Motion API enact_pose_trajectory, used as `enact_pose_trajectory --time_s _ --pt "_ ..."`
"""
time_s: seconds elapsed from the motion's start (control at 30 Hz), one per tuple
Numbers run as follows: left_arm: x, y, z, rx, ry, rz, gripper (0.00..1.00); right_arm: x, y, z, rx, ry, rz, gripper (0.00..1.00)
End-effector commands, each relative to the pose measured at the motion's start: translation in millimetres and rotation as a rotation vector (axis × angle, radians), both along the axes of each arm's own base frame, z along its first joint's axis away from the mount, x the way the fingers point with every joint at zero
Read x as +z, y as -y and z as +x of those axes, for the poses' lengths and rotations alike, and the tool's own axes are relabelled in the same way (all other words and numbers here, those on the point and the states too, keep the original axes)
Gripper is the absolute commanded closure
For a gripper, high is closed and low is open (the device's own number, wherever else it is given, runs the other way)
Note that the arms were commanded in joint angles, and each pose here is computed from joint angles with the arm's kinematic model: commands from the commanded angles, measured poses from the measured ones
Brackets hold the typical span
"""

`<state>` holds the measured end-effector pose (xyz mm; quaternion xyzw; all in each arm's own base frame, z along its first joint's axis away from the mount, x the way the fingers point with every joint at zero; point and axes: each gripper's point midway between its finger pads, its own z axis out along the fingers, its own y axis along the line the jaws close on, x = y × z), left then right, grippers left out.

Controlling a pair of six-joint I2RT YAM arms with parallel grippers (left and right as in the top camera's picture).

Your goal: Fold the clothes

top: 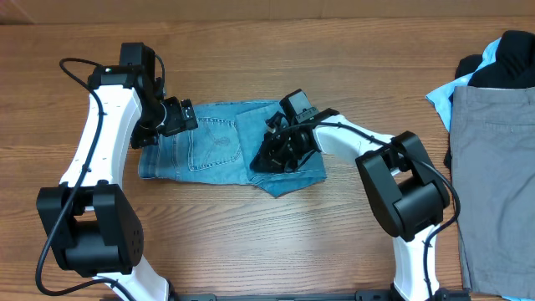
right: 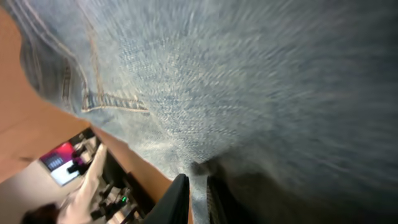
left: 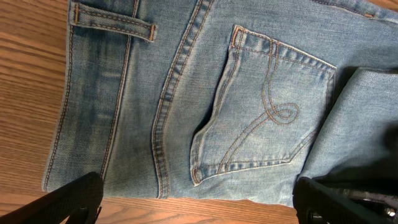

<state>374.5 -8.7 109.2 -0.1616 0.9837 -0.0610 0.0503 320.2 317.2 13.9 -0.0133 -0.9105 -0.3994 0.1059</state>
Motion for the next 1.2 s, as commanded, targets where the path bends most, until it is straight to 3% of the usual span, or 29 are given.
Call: enact_pose_trajectory --time_s 0.0,0.07,0.1,0.13,0.17,0.37,0.5,0.6,0.8,1.17 --pt "8.3 -2.3 -0.5 -0.034 0.028 0.019 0.0 42.8 18.0 37.3 -0.101 0.191 -0.079 0.84" --pt "8.0 -17.5 0.4 -0.021 0.032 0.056 0.0 91.8 29.9 64.2 -0.173 0.37 -0.106 0.63" --pt "7.9 -25.9 0.6 -0.006 0.032 0.075 0.0 105.0 34.4 71.2 -0.198 0.421 -0.114 0.46" --pt "8.0 -35.3 1.0 0.007 0.035 0.09 0.0 116.5 39.5 77.0 -0.223 0.466 -0.125 0.18" --pt "8.2 -43.0 1.4 0.018 0.038 0.093 0.0 125.9 44.9 82.2 -0.247 0.502 -0.138 0.0" --pt "12.3 -71.1 4.2 -0.01 0.103 -0.043 0.0 127.0 77.0 101.0 -0.352 0.585 -0.295 0.0" --pt "12.1 -92.0 -3.0 -0.002 0.104 -0.052 0.0 119.1 99.0 107.7 -0.405 0.612 -0.42 0.0" --pt "8.0 -103.3 -6.8 0.006 0.1 -0.035 0.0 119.0 100.1 108.3 -0.408 0.615 -0.426 0.0" --pt "-14.4 -87.9 -0.1 -0.095 0.117 -0.132 0.0 117.1 105.1 108.5 -0.416 0.616 -0.455 0.0" --pt "-70.1 -76.2 7.0 -0.118 0.043 -0.251 0.0 117.6 106.6 110.0 -0.422 0.621 -0.458 0.0"
